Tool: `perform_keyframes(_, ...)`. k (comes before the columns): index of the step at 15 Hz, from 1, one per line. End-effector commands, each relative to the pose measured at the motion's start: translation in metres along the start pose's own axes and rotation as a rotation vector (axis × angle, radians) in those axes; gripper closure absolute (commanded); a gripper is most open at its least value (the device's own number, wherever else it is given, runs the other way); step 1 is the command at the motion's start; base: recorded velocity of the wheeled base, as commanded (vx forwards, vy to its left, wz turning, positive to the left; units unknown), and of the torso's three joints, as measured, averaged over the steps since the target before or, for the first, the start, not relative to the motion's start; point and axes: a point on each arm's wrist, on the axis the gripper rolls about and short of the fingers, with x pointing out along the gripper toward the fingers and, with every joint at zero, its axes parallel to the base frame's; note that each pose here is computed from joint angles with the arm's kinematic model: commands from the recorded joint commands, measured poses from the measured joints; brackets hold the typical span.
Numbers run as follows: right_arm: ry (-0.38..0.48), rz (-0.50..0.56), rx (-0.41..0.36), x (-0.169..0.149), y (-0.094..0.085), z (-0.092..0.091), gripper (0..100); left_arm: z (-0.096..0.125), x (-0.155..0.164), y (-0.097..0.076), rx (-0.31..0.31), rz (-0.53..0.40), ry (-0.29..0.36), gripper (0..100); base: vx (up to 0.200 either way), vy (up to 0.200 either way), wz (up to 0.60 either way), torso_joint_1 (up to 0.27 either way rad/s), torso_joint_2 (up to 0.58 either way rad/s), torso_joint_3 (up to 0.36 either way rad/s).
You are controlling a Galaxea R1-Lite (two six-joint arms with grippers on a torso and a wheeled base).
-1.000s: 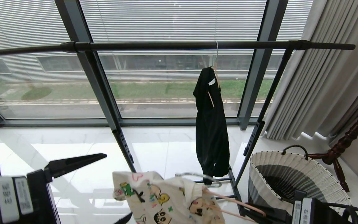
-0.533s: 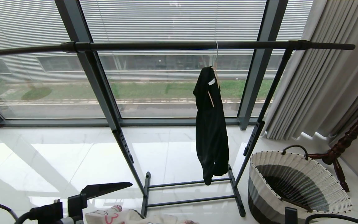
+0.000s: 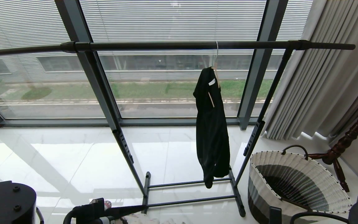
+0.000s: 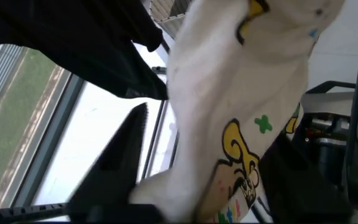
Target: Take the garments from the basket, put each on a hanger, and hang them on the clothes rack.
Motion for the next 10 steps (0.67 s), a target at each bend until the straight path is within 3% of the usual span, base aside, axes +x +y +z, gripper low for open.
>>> perform_keyframes(1,0.004,-0.001,0.000,0.0010,0.0002,-0.0005,100,-0.0003,0.0009,0.0000,-0.001,-0.003,0.003,100,0.000,0.000,0.00,0.000,0.00,0.000)
perform_keyframes(6,0.007,-0.019,0.000,0.0000,-0.0003,-0.0003,100,0.0015,-0.0010,0.0007,0.000,0.003,-0.011,100,0.000,0.000,0.00,0.000,0.00,0.000)
perform_keyframes(7,0.008,-0.026,0.000,-0.0003,-0.0006,-0.0002,0,0.0011,-0.0011,0.0012,-0.002,0.007,-0.009,100,0.000,0.000,0.00,0.000,0.00,0.000)
perform_keyframes(10,0.011,-0.046,0.000,-0.0020,-0.0011,0.0000,0,-0.0010,-0.0020,0.0040,-0.045,0.021,-0.002,100,0.000,0.000,0.00,0.000,0.00,0.000)
